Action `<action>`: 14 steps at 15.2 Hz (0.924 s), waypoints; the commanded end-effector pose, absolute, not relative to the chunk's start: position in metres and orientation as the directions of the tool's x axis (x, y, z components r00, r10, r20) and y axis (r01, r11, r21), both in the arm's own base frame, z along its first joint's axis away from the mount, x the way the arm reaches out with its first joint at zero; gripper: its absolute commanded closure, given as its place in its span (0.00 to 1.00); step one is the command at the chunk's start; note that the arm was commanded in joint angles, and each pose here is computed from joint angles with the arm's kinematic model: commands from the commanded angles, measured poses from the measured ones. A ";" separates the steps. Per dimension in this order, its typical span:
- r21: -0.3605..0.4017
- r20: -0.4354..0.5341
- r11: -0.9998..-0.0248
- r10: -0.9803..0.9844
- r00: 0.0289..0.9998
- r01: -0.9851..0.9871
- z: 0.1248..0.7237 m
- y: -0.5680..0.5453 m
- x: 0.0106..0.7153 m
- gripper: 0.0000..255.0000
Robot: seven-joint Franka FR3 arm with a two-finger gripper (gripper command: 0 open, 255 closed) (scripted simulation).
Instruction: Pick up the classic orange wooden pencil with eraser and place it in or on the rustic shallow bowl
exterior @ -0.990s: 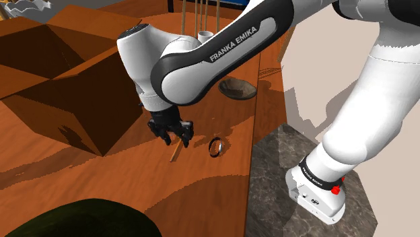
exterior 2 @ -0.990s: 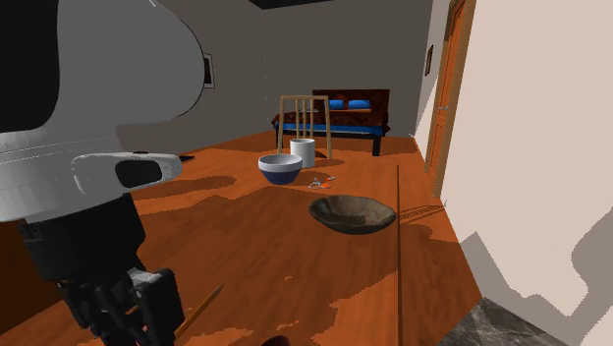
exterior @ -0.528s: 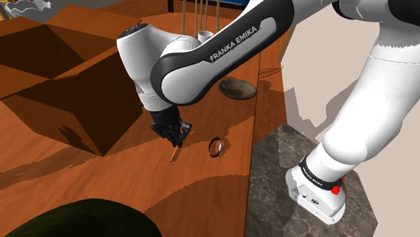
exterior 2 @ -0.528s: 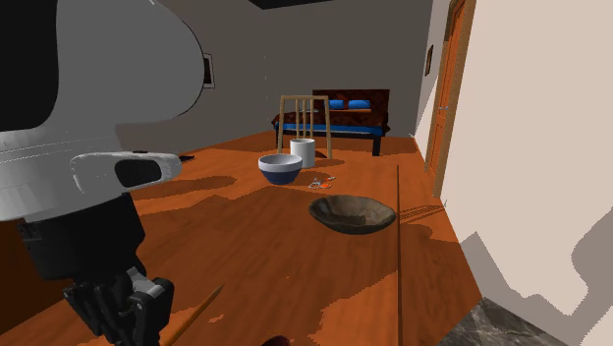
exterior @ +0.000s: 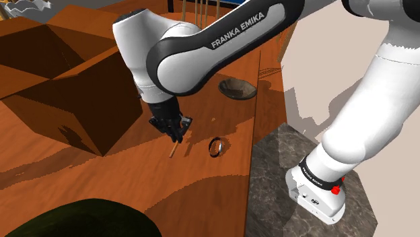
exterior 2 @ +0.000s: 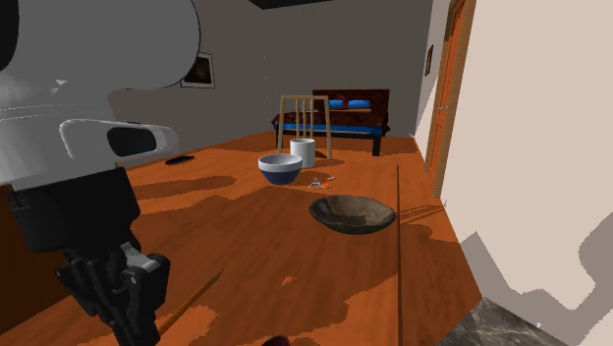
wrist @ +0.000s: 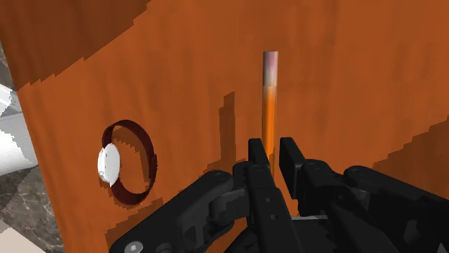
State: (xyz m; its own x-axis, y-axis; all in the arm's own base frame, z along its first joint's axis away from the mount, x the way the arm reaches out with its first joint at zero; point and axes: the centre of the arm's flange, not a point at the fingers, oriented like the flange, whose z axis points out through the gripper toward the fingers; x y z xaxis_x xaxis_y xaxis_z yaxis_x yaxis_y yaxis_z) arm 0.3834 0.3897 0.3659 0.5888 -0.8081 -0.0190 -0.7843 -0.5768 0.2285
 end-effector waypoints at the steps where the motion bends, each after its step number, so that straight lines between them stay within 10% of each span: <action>1: 0.229 -0.019 -0.577 -0.808 0.589 -0.784 0.376 0.390 0.384 1.00; 14: 0.229 -0.019 -0.577 -0.808 0.589 -0.784 0.445 0.390 0.384 1.00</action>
